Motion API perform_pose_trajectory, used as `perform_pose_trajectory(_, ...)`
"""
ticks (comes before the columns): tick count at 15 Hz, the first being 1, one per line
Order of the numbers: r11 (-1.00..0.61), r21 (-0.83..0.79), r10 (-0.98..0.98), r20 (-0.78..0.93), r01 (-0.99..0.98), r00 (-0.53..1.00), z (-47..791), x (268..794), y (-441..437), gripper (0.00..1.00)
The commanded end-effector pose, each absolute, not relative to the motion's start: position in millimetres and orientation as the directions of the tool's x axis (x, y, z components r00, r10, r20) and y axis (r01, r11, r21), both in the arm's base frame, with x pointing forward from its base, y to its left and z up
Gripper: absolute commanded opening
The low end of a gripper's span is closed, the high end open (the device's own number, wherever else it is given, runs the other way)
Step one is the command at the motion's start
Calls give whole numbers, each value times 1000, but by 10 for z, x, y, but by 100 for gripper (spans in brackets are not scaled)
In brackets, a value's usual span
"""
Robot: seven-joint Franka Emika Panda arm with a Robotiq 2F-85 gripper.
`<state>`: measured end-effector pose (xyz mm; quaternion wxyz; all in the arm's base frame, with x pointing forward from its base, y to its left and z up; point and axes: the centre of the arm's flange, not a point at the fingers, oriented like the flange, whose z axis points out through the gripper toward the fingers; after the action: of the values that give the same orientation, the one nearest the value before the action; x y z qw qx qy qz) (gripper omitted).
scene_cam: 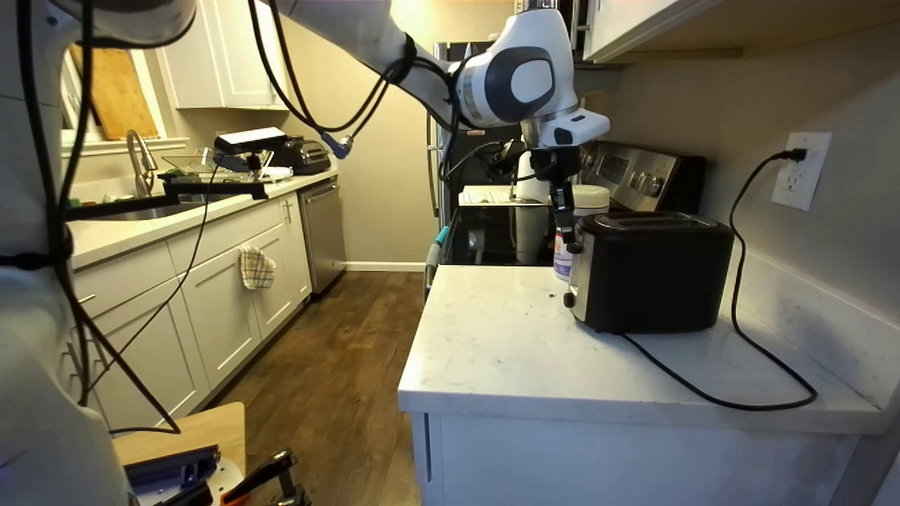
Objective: Push down the toaster lever
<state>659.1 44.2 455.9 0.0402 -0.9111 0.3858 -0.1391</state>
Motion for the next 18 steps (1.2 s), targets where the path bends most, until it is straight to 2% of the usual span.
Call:
perform_pose_trajectory(1,-706,-200,-708,223,-679,670,4544,6670,433,0)
perform_pose_trajectory(18,-691,-168,-723,191,-703,664,4166,6636,463,0)
